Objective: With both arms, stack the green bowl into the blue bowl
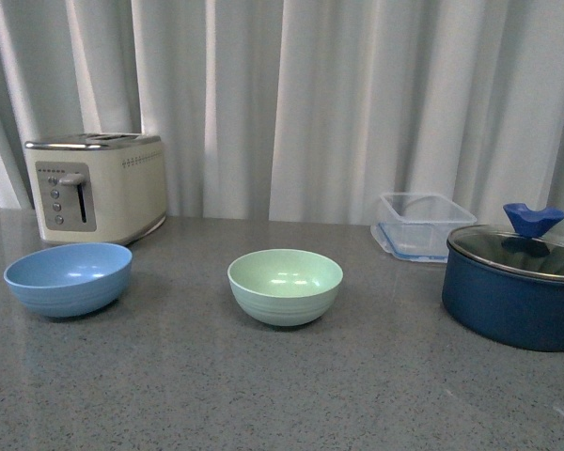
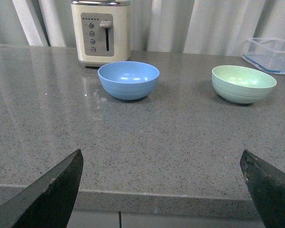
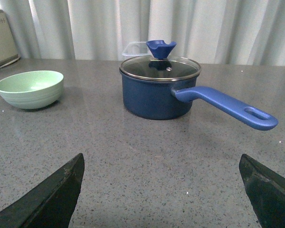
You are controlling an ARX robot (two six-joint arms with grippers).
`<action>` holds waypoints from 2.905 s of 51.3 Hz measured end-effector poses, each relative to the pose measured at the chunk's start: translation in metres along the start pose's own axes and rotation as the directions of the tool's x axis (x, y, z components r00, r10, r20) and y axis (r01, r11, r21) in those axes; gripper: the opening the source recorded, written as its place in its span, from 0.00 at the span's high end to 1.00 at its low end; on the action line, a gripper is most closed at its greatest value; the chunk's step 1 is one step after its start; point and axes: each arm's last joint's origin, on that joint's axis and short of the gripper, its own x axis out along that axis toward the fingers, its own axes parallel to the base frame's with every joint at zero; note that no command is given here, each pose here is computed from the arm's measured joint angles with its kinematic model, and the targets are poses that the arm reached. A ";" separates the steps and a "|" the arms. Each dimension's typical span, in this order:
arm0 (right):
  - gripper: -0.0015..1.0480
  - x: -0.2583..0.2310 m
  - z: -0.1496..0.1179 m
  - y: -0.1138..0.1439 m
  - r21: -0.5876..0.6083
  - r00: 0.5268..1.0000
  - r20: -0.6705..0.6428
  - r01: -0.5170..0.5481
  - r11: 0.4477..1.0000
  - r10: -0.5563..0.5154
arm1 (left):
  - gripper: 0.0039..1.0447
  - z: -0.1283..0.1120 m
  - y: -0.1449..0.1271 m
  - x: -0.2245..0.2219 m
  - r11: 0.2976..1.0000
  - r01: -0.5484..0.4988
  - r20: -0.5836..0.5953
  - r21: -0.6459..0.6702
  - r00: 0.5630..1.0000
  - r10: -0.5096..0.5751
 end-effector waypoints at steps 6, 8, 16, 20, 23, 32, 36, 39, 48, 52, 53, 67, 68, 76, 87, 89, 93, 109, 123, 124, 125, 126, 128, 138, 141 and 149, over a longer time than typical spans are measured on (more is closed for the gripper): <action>0.10 0.000 0.000 0.000 0.000 1.000 0.000 0.000 1.000 0.000 | 0.06 0.000 0.000 0.000 1.000 0.000 0.000 0.000 1.000 0.000; 0.10 0.000 0.000 0.000 0.000 1.000 0.000 0.000 1.000 0.000 | 0.06 0.000 0.000 0.000 1.000 0.000 0.000 0.000 1.000 0.000; 0.10 0.000 0.000 0.000 0.000 1.000 0.000 0.000 1.000 0.000 | 0.06 0.000 0.000 0.000 1.000 0.000 0.000 0.000 1.000 0.000; 0.10 0.000 0.000 0.000 0.000 1.000 0.000 0.000 1.000 0.000 | 0.06 0.000 0.000 0.000 1.000 0.000 0.000 0.000 1.000 0.000; 0.10 0.000 0.000 0.000 0.000 1.000 0.000 0.000 1.000 0.000 | 0.06 0.000 0.000 0.000 1.000 0.000 0.000 0.000 1.000 0.000; 0.10 0.000 0.000 0.000 0.000 1.000 0.001 0.000 1.000 0.000 | 0.06 -0.001 0.010 0.016 0.958 -0.270 -0.400 -0.096 0.892 0.211; 0.10 0.000 0.000 0.000 0.000 1.000 0.000 0.000 1.000 0.000 | 0.06 0.007 0.022 0.042 0.945 -0.301 -0.427 -0.127 0.876 0.222; 0.10 0.000 0.000 0.000 0.000 1.000 0.001 0.000 1.000 0.000 | 0.06 0.020 0.031 0.064 0.946 -0.293 -0.401 -0.137 0.890 0.217; 0.10 0.000 0.000 0.000 0.000 1.000 0.001 0.000 1.000 0.000 | 0.06 0.054 0.059 0.132 0.950 -0.291 -0.348 -0.110 0.907 0.238; 0.10 0.000 0.000 0.000 0.000 1.000 0.001 0.000 1.000 0.000 | 0.06 0.068 0.072 0.170 0.948 -0.297 -0.348 -0.111 0.906 0.243; 0.10 0.000 0.000 0.000 0.000 1.000 0.001 0.000 1.000 0.000 | 0.06 0.071 0.074 0.178 0.948 -0.298 -0.345 -0.111 0.906 0.245; 0.10 0.000 0.000 0.000 0.000 1.000 0.001 0.000 1.000 0.000 | 0.06 0.093 0.081 0.261 0.938 -0.297 -0.400 -0.181 0.893 0.206; 0.10 0.000 0.000 0.000 0.000 1.000 0.001 0.000 1.000 0.000 | 0.06 0.092 0.080 0.265 0.936 -0.299 -0.414 -0.185 0.887 0.201; 0.10 0.000 0.000 0.000 0.000 1.000 0.001 0.000 1.000 0.000 | 0.06 0.083 0.076 0.292 0.923 -0.331 -0.517 -0.194 0.834 0.191; 0.10 0.000 0.000 0.000 0.000 1.000 0.001 0.000 1.000 0.000 | 0.06 0.076 0.077 0.327 0.916 -0.374 -0.565 -0.145 0.791 0.234; 0.10 0.000 0.000 0.000 0.000 1.000 0.001 0.000 1.000 0.000 | 0.06 0.074 0.078 0.333 0.917 -0.376 -0.570 -0.136 0.786 0.238; 0.10 0.000 0.000 0.000 0.000 1.000 0.001 0.000 1.000 0.000 | 0.06 0.066 0.079 0.344 0.917 -0.377 -0.591 -0.130 0.772 0.234; 0.10 0.000 0.000 0.000 0.000 1.000 0.001 0.000 1.000 0.000 | 0.06 0.040 0.071 0.373 0.925 -0.364 -0.620 -0.107 0.752 0.224; 0.10 0.000 0.000 0.000 0.000 1.000 0.001 0.000 1.000 0.000 | 0.46 0.028 0.059 0.378 0.936 -0.352 -0.643 -0.022 0.722 0.256; 0.10 0.000 0.000 0.000 0.000 1.000 0.001 0.000 1.000 0.000 | 0.50 0.027 0.058 0.378 0.936 -0.352 -0.643 -0.013 0.720 0.261; 0.10 0.000 0.000 0.000 0.000 1.000 0.001 0.000 1.000 0.000 | 0.53 0.027 0.057 0.379 0.937 -0.348 -0.644 -0.003 0.718 0.265; 0.10 0.000 0.000 0.000 0.000 1.000 0.001 0.000 1.000 0.000 | 0.57 0.026 0.056 0.379 0.939 -0.344 -0.644 0.007 0.717 0.268; 0.10 0.000 0.000 0.000 0.000 1.000 0.001 0.000 1.000 0.000 | 0.65 0.026 0.054 0.379 0.941 -0.338 -0.648 0.023 0.712 0.271; 0.10 0.000 0.000 0.000 0.000 1.000 0.001 0.000 1.000 0.000 | 0.92 0.036 0.050 0.382 0.941 -0.334 -0.626 0.047 0.725 0.288; 0.10 0.000 0.000 0.000 0.000 1.000 0.001 0.000 1.000 0.000 | 0.95 0.043 0.048 0.384 0.941 -0.336 -0.611 0.050 0.734 0.295; 0.10 0.000 0.000 0.000 0.000 1.000 0.001 0.000 1.000 0.000 | 0.96 0.051 0.042 0.385 0.945 -0.322 -0.600 0.049 0.747 0.285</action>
